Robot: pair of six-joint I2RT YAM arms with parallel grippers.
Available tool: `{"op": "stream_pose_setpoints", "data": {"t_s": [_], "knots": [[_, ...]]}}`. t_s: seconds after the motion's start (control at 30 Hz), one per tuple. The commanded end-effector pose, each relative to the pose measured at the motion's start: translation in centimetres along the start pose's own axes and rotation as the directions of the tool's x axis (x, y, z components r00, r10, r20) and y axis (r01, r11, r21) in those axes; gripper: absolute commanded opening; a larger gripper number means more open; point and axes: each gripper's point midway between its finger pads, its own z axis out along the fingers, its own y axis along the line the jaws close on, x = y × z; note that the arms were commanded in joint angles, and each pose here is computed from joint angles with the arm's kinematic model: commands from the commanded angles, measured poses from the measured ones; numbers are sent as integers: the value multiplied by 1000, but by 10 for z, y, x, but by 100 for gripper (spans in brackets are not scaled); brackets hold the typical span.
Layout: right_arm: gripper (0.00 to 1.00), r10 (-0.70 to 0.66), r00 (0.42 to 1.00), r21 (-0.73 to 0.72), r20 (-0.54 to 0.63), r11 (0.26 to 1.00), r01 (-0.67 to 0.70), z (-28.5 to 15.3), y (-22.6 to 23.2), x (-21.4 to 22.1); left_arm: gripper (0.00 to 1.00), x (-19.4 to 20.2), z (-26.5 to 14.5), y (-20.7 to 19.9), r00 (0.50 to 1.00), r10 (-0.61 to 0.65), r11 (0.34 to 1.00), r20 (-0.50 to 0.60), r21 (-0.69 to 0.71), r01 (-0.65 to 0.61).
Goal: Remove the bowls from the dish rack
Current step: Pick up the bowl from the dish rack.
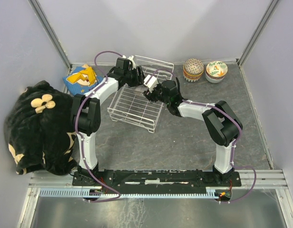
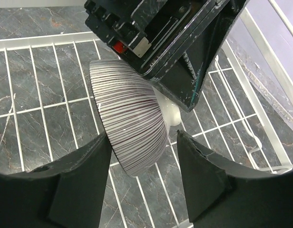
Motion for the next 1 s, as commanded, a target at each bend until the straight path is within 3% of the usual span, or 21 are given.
{"op": "stream_pose_setpoints", "data": {"t_s": [0.0, 0.97], "knots": [[63, 19, 999, 22, 47, 1000, -20, 4, -7, -14, 65, 4, 7, 0, 999, -31, 999, -22, 14, 32], [61, 95, 995, 148, 33, 984, -99, 9, -31, -12, 65, 1, 26, 2, 998, -67, 997, -21, 31, 68]]}}
